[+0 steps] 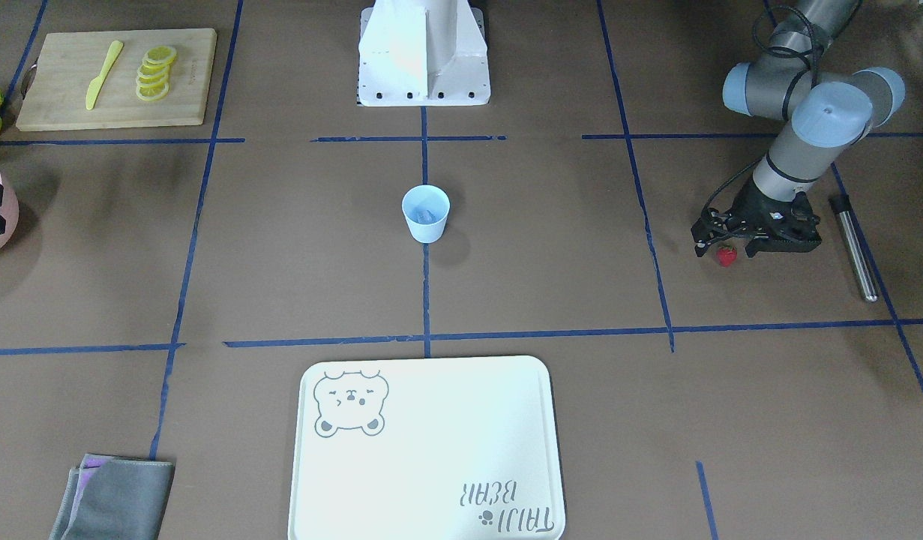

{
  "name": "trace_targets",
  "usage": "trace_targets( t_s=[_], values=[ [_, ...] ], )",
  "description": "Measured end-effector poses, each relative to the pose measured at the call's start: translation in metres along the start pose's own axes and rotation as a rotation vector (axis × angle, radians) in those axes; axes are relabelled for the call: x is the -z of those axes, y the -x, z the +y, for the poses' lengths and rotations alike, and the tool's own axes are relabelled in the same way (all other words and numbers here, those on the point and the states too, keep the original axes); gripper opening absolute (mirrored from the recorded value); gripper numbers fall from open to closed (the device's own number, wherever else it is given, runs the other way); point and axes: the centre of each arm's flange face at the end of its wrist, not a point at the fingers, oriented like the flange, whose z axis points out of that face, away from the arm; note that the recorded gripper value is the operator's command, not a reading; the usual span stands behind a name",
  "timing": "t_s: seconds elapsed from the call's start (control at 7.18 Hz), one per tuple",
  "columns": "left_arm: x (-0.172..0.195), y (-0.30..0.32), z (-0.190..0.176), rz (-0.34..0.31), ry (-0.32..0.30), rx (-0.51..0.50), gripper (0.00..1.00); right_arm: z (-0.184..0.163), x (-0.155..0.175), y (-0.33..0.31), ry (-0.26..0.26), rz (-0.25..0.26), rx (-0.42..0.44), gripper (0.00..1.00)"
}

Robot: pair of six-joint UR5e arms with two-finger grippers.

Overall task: Mash ice and strawberries in cup
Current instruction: 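Lower the left gripper onto the red strawberry and close on it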

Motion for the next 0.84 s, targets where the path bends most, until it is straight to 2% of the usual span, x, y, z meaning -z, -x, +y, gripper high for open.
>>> trace_targets(
  t_s=[0.42, 0.84],
  values=[
    [-0.0040, 0.0074, 0.0026, -0.009, 0.010, 0.005, 0.90, -0.0012, -0.0001, 0.0004, 0.000, -0.001, -0.003, 0.99],
    [-0.0029, 0.0109, 0.0039, -0.009, 0.013, 0.010, 0.74, -0.0043, -0.0011, 0.0020, 0.001, -0.003, -0.004, 0.99]
  ],
)
